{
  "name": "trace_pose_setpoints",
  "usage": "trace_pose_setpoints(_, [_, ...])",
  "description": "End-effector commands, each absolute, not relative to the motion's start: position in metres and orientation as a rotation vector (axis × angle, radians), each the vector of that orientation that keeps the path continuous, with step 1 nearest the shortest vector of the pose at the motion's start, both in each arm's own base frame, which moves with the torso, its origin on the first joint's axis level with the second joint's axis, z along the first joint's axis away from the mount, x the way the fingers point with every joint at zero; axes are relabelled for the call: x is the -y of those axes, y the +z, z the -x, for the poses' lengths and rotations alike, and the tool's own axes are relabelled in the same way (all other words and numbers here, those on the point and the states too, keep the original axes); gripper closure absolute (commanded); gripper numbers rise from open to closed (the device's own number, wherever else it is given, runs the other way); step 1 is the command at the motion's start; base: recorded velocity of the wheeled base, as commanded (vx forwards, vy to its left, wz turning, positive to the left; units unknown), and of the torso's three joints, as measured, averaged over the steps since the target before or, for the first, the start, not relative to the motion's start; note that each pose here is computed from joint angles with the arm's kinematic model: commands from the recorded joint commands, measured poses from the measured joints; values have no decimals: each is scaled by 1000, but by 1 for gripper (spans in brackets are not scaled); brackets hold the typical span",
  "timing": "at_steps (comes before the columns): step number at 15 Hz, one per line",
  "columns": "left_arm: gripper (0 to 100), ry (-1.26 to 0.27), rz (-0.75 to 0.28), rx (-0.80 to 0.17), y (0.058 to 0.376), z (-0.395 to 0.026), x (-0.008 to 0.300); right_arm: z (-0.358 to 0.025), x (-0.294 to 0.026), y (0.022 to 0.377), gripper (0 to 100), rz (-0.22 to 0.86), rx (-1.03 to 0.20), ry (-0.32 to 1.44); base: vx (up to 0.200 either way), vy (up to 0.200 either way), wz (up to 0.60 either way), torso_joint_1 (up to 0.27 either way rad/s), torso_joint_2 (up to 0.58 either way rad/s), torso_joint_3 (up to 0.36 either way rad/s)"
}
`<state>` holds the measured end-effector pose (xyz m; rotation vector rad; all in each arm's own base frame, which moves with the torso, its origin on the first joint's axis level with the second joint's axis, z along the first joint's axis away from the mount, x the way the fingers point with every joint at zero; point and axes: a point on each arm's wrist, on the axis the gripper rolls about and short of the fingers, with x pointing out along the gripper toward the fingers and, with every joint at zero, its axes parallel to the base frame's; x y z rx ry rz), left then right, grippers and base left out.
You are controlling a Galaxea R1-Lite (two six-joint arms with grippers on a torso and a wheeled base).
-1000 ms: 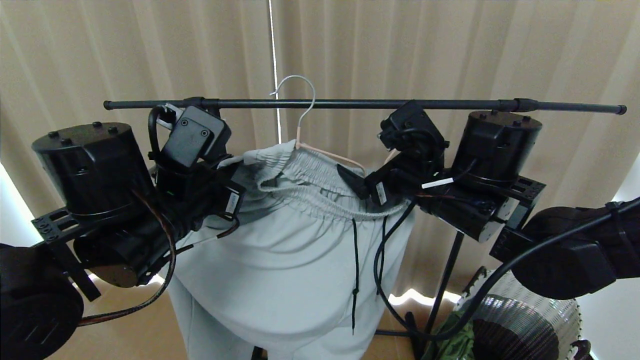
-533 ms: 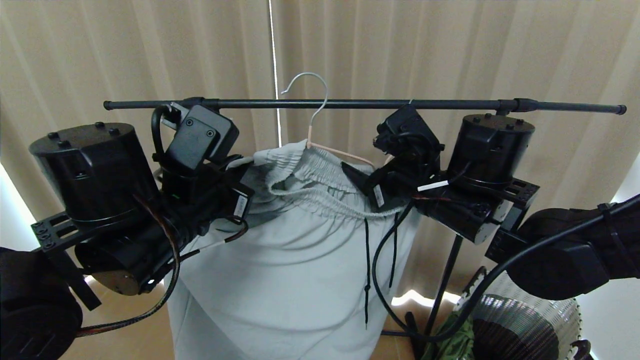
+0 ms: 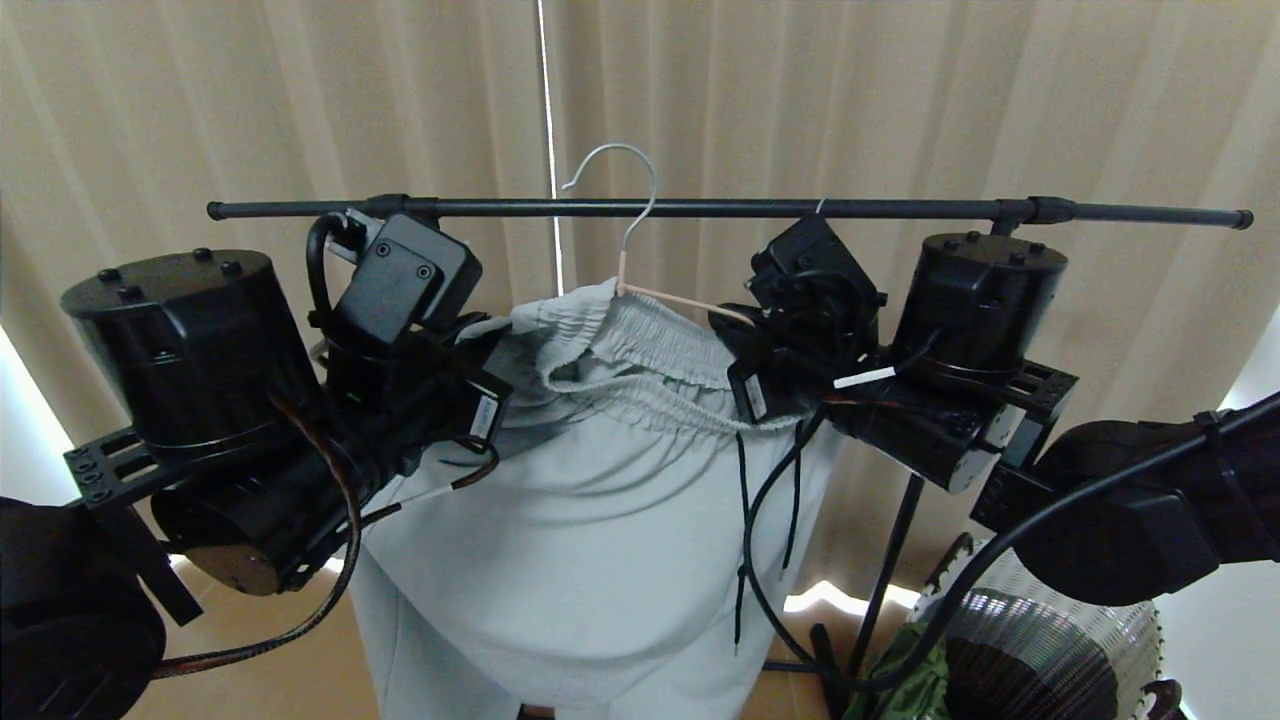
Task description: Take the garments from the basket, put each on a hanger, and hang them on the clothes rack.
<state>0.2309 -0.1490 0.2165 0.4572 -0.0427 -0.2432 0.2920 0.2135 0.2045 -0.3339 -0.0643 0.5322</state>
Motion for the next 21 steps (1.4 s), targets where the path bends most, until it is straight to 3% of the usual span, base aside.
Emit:
trace_pose_setpoints(1, [100,-248,-463,32,213,-230,148,-290,-212,203,100,330,73,532,0,0,0,0,0,0])
trace_pose_setpoints(4, [100,-255,-463,32,212,-229,148,-287,-210,204,100,324,96,528,0,0,0,0,0,0])
trace_pose_setpoints(5, [0,-258,-463,32,212,-229,149,-285,-209,207,100,324,100,527,0,0,0,0,0,0])
trace_pose_setpoints(10, [0,-318,-449,66,219,-213,151,-266,-194,221,100,329,87,521,0,0,0,0,0,0])
trace_pose_setpoints(15, [0,-418,-453,72,212,-187,134,-251,-153,219,100,341,46,444,0,0,0,0,0,0])
trace_pose_setpoints(17, [0,-424,-464,34,200,-178,126,-242,-133,215,100,347,24,403,0,0,0,0,0,0])
trace_pose_setpoints(21, [0,-444,-455,-93,167,-168,118,-240,-127,225,100,334,57,381,0,0,0,0,0,0])
